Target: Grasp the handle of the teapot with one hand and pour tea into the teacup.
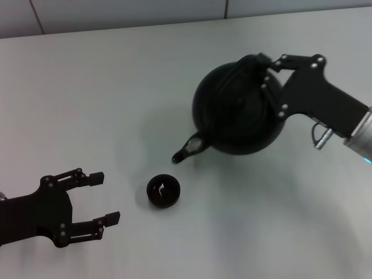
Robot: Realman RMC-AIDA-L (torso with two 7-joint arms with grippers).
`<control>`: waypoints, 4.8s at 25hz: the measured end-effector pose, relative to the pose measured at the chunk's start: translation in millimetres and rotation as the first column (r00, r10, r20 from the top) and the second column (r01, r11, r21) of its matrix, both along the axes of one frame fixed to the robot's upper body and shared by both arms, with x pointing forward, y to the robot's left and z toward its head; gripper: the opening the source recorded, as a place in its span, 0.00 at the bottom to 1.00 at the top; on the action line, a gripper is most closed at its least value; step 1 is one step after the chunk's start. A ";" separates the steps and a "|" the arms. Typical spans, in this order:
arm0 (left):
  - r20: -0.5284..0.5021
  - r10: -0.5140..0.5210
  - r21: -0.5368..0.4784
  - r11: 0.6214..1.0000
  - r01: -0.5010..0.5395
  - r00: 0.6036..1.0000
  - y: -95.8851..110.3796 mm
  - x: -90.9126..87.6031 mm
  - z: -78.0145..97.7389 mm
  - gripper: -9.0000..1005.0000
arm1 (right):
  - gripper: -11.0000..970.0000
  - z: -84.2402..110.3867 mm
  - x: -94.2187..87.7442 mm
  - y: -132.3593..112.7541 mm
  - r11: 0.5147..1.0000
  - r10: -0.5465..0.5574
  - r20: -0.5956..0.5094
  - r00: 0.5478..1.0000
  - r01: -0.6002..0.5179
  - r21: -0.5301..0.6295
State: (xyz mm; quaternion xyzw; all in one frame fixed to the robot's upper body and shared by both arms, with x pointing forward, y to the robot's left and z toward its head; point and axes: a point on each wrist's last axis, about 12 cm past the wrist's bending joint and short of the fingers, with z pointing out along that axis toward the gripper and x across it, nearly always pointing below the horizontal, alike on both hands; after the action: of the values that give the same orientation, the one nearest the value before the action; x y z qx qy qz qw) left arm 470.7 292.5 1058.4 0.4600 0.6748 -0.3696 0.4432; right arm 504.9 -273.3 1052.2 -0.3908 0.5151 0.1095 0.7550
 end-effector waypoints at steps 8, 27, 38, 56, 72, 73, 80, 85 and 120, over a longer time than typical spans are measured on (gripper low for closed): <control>-0.001 -0.003 -0.002 1.000 0.003 1.000 0.0 -0.7 0.0 0.81 | 0.10 -4.6 -10.9 -14.0 0.985 -0.124 -0.045 0.991 0.129 0.117; -0.004 -0.019 -0.003 1.000 0.019 1.000 -1.6 -2.0 0.0 0.81 | 0.10 -19.8 -11.9 -65.1 0.862 -0.208 -0.464 0.861 0.386 0.330; -0.004 -0.019 -0.003 1.000 0.019 1.000 -1.5 -2.1 0.0 0.81 | 0.10 -21.9 -8.0 -66.1 0.863 -0.226 -0.483 0.846 0.404 0.305; -0.006 -0.021 -0.008 1.000 0.021 1.000 -3.6 -2.5 -0.7 0.81 | 0.10 -23.0 10.5 -56.6 0.885 -0.226 -0.512 0.829 0.394 0.247; 0.003 -0.027 -0.012 1.000 0.027 1.000 -7.0 -0.4 0.9 0.81 | 0.10 -26.2 19.3 -54.0 0.895 -0.252 -0.532 0.808 0.404 0.190; 0.003 -0.028 -0.014 1.000 0.028 1.000 -7.8 -0.2 0.9 0.81 | 0.10 -26.1 19.4 -54.0 0.895 -0.252 -0.532 0.808 0.403 0.189; 0.006 -0.032 -0.017 0.999 0.033 0.999 -10.6 1.7 2.3 0.81 | 0.17 -22.8 20.5 -58.3 0.897 -0.262 -0.516 0.815 0.403 0.180; 0.005 -0.034 -0.019 0.999 0.034 0.999 -11.7 2.6 2.9 0.81 | 0.23 -21.9 19.9 -60.6 0.897 -0.268 -0.511 0.817 0.405 0.176; 0.021 -0.096 -0.092 0.991 0.098 0.995 -18.8 -0.7 11.5 0.81 | 0.78 -9.1 -54.0 -56.2 0.952 0.013 -0.340 0.941 0.092 0.292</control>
State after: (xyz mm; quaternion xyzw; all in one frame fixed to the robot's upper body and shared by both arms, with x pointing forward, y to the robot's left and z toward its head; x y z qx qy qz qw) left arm 470.0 273.6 1070.0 0.4741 0.6299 -0.4178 0.4515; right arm 450.9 -329.5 1043.0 -0.2351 0.6216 0.2372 0.7086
